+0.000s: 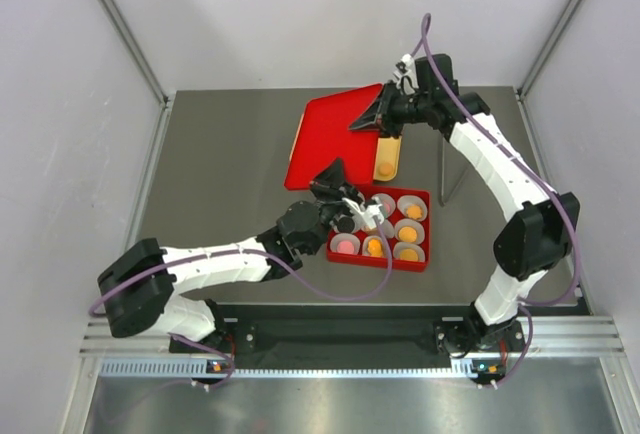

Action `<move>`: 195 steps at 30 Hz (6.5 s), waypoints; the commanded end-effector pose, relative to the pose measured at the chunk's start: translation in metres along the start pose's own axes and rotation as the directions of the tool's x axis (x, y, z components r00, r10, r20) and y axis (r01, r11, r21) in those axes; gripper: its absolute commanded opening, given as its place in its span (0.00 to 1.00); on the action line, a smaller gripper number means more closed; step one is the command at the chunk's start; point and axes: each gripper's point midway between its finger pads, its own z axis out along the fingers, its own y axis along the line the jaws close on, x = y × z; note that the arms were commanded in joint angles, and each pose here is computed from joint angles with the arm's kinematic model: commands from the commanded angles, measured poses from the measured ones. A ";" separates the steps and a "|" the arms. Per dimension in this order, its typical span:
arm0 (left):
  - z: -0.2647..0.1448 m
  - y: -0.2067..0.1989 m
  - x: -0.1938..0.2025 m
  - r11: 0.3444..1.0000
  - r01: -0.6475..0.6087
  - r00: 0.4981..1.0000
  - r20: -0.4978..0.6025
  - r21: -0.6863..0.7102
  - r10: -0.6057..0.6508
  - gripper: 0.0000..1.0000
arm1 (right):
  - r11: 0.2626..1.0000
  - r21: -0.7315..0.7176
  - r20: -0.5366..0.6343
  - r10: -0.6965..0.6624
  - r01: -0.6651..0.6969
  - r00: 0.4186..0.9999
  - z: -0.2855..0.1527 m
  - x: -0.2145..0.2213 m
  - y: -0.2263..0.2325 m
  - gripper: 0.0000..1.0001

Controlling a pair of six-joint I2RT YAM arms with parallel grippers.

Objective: Pack the cookies

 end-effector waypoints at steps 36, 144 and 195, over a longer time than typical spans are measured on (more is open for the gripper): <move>0.030 0.078 -0.073 -0.573 0.762 -0.348 -0.555 0.301 -0.755 0.00 | 0.908 0.323 0.524 -0.408 0.269 0.748 -0.153 -0.055 -0.039 0.89; -0.001 -0.125 0.036 -0.760 0.649 -0.532 -0.738 -0.041 -0.414 0.38 | 0.938 0.332 0.400 -0.235 0.099 0.886 -0.084 0.082 -0.262 0.69; -0.018 -0.118 0.090 -0.634 0.762 -0.493 -0.751 -0.129 -0.439 0.48 | 0.923 0.294 0.217 -0.320 0.250 0.922 -0.035 0.092 -0.230 0.75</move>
